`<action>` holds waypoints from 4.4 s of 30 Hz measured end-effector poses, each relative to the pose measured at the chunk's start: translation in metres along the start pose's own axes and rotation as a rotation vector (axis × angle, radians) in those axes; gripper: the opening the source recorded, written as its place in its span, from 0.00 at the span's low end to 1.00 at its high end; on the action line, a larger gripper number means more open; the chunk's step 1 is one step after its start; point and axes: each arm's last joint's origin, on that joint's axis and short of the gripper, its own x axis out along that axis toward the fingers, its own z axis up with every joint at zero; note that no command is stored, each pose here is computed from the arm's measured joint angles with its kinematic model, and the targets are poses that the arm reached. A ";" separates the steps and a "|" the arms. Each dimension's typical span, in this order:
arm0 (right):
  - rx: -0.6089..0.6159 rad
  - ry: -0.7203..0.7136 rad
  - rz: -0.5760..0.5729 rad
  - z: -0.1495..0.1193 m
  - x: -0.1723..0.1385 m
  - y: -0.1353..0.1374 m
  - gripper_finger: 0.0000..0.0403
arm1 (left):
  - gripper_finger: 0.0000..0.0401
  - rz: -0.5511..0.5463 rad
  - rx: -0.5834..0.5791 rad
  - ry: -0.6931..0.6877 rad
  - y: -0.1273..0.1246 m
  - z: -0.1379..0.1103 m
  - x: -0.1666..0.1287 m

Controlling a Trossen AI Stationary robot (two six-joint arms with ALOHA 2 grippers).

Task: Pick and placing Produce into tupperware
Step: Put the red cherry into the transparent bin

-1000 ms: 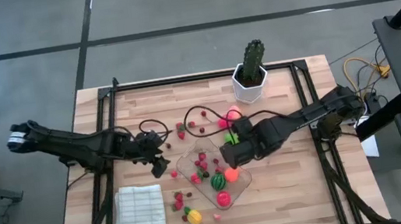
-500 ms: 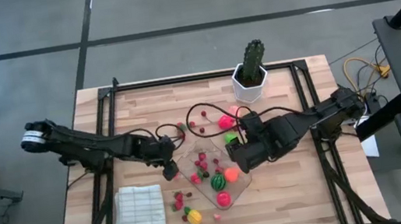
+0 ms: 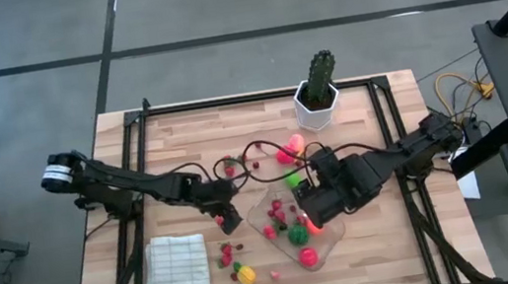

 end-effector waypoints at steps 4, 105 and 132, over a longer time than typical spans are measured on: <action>-0.008 0.002 0.002 -0.006 -0.001 0.000 0.81 | 0.61 0.091 0.052 0.049 0.009 -0.012 -0.019; 0.009 -0.062 -0.019 -0.008 0.005 -0.003 0.81 | 0.21 0.096 0.178 -0.271 -0.031 -0.002 -0.053; 0.120 -0.179 0.044 0.006 -0.011 -0.015 0.81 | 0.21 -0.300 0.424 -0.370 -0.072 0.043 -0.001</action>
